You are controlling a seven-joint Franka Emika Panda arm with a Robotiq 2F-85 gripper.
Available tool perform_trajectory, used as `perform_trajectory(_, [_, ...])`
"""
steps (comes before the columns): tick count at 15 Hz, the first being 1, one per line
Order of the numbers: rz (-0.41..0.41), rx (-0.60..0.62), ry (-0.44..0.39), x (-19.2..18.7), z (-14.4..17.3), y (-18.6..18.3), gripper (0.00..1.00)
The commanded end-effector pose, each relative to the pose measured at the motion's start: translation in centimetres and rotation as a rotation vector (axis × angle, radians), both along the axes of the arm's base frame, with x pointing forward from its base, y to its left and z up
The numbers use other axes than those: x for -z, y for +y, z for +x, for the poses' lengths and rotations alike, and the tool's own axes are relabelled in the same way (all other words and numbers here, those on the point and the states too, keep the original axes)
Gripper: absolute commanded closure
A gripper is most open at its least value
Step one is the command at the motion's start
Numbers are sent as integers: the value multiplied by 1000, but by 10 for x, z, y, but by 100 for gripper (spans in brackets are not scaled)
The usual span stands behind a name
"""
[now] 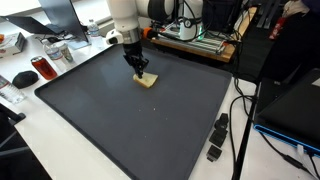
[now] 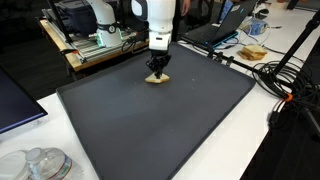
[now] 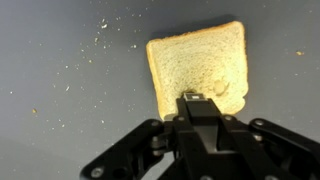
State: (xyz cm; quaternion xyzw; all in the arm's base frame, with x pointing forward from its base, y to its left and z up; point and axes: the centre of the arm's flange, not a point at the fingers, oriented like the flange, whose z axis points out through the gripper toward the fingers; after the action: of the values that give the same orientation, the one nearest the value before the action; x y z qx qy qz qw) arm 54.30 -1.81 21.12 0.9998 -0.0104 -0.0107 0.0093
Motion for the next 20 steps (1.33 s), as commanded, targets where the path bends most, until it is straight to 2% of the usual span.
perform_trajectory(1, [24, 44, -23, -19, -5, -4, 95])
perform_trajectory(5, [44, 86, -27, -29, -2, -8, 95])
perform_trajectory(9, [30, 224, -32, -36, -2, 0, 95])
perform_trajectory(14, [-57, 353, -55, -41, 2, 28, 95])
perform_trajectory(20, [-169, 446, -71, -43, 6, 68, 95])
